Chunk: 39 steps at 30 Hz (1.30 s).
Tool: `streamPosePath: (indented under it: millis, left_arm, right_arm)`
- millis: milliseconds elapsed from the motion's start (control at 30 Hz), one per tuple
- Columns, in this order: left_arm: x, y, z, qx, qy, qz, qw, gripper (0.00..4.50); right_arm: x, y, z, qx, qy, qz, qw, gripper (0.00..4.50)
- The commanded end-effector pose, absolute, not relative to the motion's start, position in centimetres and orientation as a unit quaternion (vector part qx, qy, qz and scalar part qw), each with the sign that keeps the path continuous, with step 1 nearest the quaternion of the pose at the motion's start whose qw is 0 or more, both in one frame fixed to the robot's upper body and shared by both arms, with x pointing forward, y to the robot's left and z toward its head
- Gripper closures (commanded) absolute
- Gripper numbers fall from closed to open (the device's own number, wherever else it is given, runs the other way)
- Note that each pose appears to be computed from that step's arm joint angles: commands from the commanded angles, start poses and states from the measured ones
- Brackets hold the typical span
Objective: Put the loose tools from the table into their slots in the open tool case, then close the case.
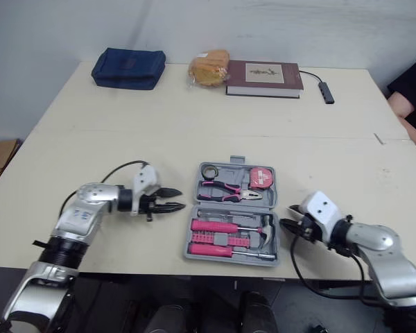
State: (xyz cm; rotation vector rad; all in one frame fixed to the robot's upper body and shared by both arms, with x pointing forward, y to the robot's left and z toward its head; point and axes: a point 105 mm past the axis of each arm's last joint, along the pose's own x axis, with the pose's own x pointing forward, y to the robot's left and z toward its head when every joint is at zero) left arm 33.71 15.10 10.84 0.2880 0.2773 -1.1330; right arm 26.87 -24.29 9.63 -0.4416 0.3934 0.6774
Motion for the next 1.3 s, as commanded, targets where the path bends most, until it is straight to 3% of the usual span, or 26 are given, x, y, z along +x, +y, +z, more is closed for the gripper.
streamPosePath:
  millis: [33,67,133,267,400,600,1300]
  left_arm:
    - [33.9,15.8,13.2,0.109,0.094,-0.531,0.835,0.49]
    - [34.4,16.3,13.7,0.095,0.104,-0.509,0.849,0.07]
    - [35.3,16.7,14.9,0.050,0.131,-0.474,0.869,0.07]
    - [36.0,14.6,15.9,0.029,0.155,-0.466,0.871,0.07]
    - [36.2,12.2,15.7,0.030,0.189,-0.461,0.867,0.07]
    - [36.3,9.2,15.4,0.030,0.218,-0.451,0.865,0.07]
    - [37.2,7.2,14.2,0.084,0.252,-0.405,0.875,0.07]
  right_arm:
    - [26.5,-25.1,11.6,-0.191,0.185,0.307,0.914,0.09]
    - [26.6,-25.1,12.8,-0.156,0.176,0.293,0.927,0.00]
    - [27.0,-25.2,14.4,-0.080,0.202,0.245,0.945,0.00]
    - [26.8,-23.4,15.0,-0.033,0.291,0.249,0.923,0.00]
    - [28.8,-22.0,16.6,0.016,0.283,0.231,0.931,0.00]
    - [31.2,-20.6,16.4,0.018,0.307,0.200,0.930,0.00]
    - [32.8,-20.4,13.4,0.026,0.361,0.143,0.921,0.00]
